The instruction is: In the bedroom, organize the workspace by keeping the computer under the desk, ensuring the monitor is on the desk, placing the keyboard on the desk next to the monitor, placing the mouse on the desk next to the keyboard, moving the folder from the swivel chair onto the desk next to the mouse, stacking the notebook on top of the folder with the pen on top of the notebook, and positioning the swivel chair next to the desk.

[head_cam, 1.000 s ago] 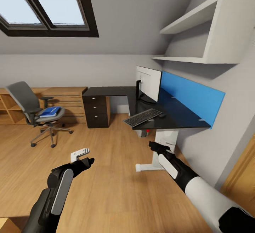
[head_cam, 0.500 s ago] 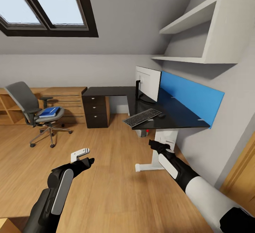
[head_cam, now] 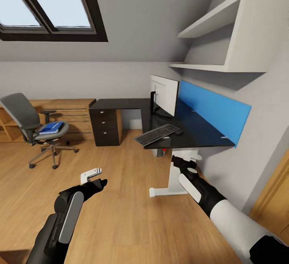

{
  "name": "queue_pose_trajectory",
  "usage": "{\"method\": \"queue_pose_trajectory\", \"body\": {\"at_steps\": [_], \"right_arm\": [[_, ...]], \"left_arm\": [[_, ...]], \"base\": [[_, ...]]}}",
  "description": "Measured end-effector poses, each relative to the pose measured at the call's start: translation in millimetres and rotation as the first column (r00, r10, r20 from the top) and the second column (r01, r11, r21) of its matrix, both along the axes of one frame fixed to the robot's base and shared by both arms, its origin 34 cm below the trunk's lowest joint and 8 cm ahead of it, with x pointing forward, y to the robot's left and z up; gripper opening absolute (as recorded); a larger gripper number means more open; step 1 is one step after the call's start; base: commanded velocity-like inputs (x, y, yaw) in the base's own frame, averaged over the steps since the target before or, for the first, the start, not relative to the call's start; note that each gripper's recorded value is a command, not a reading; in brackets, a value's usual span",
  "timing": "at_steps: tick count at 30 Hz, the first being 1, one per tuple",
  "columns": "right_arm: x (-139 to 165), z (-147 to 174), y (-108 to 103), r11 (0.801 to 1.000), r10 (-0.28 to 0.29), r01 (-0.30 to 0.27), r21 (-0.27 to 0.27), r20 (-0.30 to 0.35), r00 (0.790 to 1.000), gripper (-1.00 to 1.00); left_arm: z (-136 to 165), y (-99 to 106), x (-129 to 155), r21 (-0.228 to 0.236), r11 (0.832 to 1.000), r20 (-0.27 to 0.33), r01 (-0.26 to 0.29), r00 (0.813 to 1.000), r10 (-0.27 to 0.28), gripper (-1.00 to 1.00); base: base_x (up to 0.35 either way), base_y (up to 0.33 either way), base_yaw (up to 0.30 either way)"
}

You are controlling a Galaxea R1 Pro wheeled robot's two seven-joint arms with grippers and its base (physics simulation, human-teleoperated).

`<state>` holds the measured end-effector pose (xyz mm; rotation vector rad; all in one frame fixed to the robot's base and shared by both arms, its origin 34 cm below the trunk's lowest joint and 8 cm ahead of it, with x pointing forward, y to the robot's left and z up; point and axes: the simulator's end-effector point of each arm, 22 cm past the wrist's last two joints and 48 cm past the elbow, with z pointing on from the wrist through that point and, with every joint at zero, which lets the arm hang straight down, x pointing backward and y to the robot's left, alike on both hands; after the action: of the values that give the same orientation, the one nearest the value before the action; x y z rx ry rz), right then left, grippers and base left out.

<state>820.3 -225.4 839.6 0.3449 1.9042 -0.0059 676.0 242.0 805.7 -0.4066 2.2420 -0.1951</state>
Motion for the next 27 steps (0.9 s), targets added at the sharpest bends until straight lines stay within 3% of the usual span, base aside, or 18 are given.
{"method": "queue_pose_trajectory", "body": {"at_steps": [5,11,27], "right_arm": [[-8,-2,7,1.0,0.013,-0.013,-0.001,0.012,1.0,1.0],[-16,4,6,0.999,-0.001,0.003,-0.045,0.037,0.999,1.0],[-17,5,4,0.998,-0.011,0.013,-0.055,0.039,0.999,1.0]], "left_arm": [[0,0,0,0.0,1.0,0.0,0.0,1.0,0.0,1.0],[0,0,0,-0.001,1.0,0.0,0.001,1.0,-0.001,1.0],[0,-1,0,-0.002,1.0,0.0,0.001,1.0,-0.001,1.0]], "base": [[0.179,-0.255,0.0],[0.209,-0.221,0.0],[0.317,-0.016,0.0]]}}
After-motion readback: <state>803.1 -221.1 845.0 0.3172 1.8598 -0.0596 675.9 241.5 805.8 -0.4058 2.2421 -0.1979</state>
